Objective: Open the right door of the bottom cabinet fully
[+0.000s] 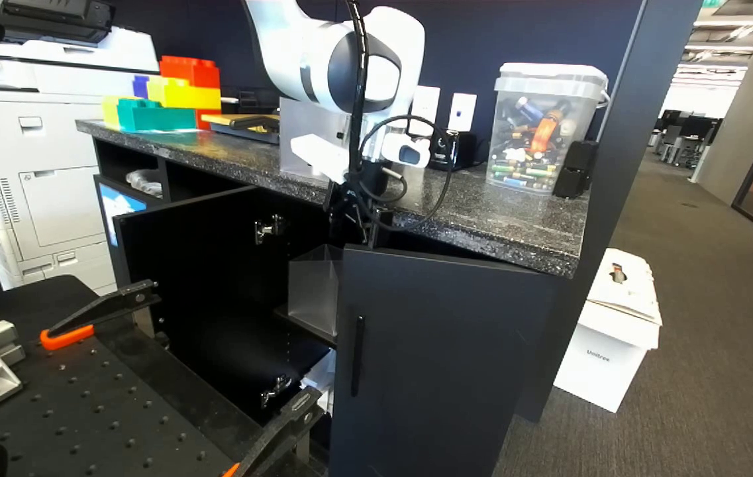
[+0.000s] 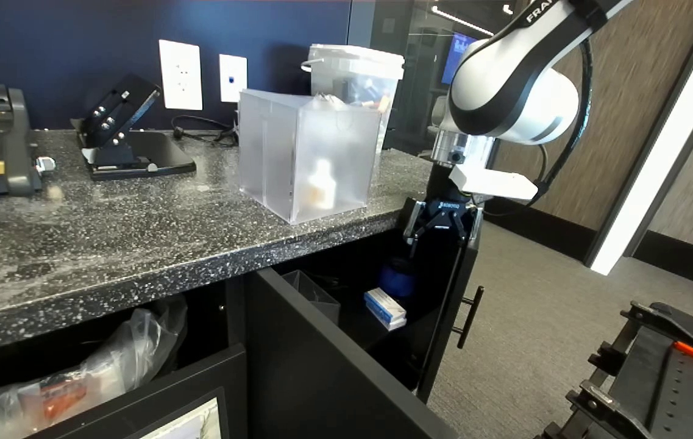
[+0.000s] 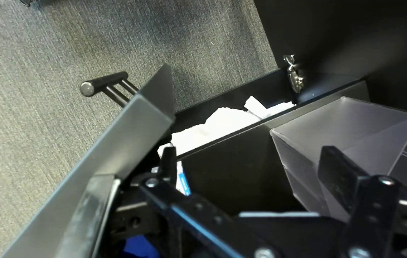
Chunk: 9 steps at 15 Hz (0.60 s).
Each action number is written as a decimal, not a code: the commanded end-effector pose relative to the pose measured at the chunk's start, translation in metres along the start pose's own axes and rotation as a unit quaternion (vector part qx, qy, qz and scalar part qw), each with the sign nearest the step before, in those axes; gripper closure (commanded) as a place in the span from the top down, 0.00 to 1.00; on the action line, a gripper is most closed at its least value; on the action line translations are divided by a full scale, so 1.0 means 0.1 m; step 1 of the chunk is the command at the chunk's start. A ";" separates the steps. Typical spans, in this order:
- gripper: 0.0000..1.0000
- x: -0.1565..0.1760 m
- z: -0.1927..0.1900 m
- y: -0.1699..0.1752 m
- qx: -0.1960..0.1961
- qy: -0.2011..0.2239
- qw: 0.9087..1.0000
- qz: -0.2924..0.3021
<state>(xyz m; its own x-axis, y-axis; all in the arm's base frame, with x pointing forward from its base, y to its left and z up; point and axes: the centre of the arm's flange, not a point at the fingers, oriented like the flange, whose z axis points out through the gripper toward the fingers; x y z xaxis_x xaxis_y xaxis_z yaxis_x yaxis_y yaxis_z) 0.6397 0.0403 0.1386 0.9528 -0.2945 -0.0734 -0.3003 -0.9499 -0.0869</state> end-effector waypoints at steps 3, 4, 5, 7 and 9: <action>1.00 -0.68 -0.09 0.61 -0.031 -0.067 0.997 0.019; 1.00 -0.83 -0.06 0.76 -0.053 -0.098 0.993 0.031; 1.00 -0.95 -0.04 0.91 -0.071 -0.115 0.990 0.037; 1.00 -1.13 0.01 1.28 -0.114 -0.148 0.981 0.060; 1.00 -1.28 0.08 1.63 -0.150 -0.179 0.969 0.084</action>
<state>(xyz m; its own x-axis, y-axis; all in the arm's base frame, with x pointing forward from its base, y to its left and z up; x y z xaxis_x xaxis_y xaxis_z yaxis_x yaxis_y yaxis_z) 0.5066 -0.0482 0.1200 0.8516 -0.3860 -0.3548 -0.3586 -0.9225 0.1429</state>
